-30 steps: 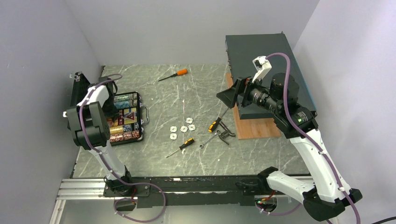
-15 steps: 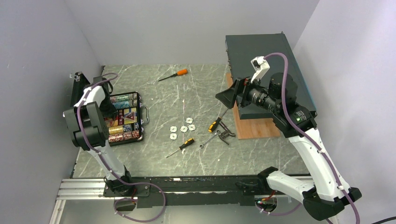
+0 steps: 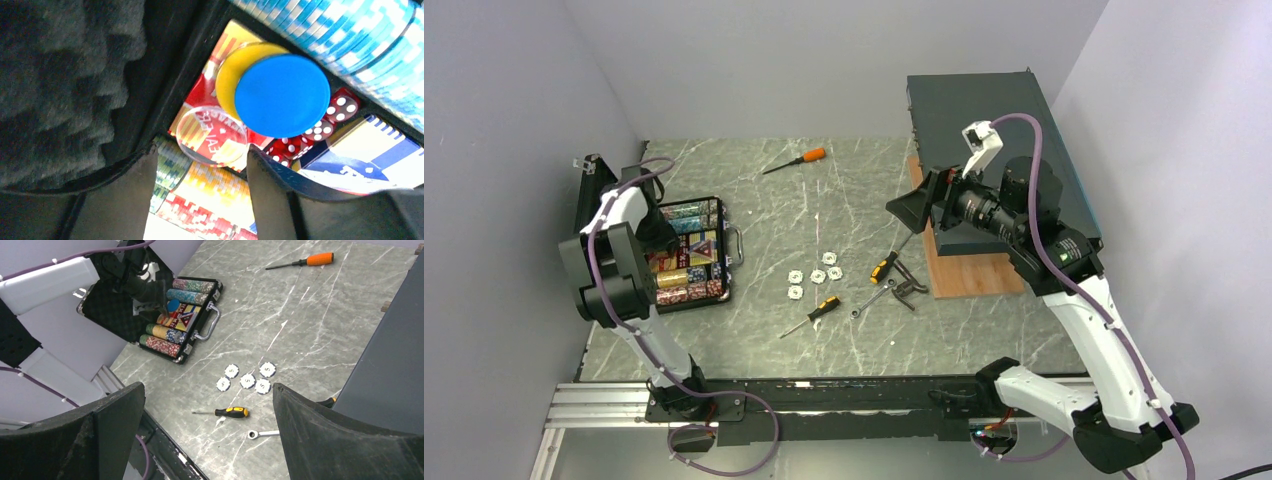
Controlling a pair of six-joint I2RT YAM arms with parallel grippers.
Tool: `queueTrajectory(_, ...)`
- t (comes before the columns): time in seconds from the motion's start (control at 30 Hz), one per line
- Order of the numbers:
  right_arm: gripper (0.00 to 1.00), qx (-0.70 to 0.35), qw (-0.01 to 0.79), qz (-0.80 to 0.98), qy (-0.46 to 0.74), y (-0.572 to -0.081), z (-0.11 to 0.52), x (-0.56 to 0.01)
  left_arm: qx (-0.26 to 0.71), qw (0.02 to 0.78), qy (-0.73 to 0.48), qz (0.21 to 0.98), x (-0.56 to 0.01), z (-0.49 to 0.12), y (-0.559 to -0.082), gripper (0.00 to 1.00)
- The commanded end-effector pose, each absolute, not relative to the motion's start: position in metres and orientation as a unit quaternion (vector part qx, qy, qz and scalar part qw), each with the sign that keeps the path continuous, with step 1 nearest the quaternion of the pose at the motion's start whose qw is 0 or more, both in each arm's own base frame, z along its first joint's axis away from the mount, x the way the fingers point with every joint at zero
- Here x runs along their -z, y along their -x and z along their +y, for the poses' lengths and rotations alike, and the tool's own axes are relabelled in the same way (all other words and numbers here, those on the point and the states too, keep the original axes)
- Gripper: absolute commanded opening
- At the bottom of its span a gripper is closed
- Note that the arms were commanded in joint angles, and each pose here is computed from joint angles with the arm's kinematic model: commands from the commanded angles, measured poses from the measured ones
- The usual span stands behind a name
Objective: Pack up texas hold em set
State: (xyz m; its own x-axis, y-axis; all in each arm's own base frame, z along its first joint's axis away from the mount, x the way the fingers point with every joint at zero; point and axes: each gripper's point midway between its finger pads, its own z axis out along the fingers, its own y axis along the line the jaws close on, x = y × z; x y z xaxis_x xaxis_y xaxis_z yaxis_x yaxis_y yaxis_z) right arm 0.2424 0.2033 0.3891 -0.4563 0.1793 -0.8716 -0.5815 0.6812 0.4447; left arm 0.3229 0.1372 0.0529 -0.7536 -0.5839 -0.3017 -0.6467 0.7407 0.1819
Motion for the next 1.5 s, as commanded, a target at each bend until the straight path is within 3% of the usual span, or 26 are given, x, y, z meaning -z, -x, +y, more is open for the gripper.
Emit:
queueTrajectory(0.0, 1.00, -0.377, 0.522, 0.753, 0.135, -0.237, 0.200, -0.400, -0.142, 0.156, 0.346, 0.914, -0.080, 0.138, -0.319, 0.72)
queueTrajectory(0.27, 1.00, -0.364, 0.517, 0.764, 0.132, -0.237, 0.195, -0.390, -0.108, 0.221, 0.335, 0.910, -0.114, 0.128, -0.322, 0.78)
queueTrajectory(0.47, 1.00, -0.310, 0.510, 0.794, 0.118, -0.239, 0.178, -0.370, 0.060, 0.390, 0.177, 0.902, -0.171, 0.042, -0.353, 0.90)
queueTrajectory(0.67, 1.00, -0.279, 0.516, 0.804, 0.099, -0.235, 0.161, -0.357, 0.162, 0.475, 0.037, 0.864, -0.217, -0.041, -0.351, 0.95)
queueTrajectory(0.83, 1.00, -0.252, 0.514, 0.817, 0.068, -0.243, 0.154, -0.356, 0.192, 0.554, -0.028, 0.809, -0.259, -0.073, -0.334, 0.99)
queueTrajectory(0.97, 1.00, -0.187, 0.530, 0.826, 0.053, -0.248, 0.160, -0.357, 0.189, 0.604, -0.017, 0.774, -0.285, -0.069, -0.322, 0.99)
queueTrajectory(1.2, 1.00, -0.109, 0.524, 0.832, 0.147, -0.219, 0.260, -0.327, 0.158, 0.625, 0.112, 0.756, -0.324, -0.038, -0.324, 0.99)
queueTrajectory(1.47, 0.93, -0.146, 0.462, 0.852, 0.199, -0.211, 0.355, -0.230, 0.050, 0.622, 0.148, 0.768, -0.354, 0.000, -0.368, 0.99)
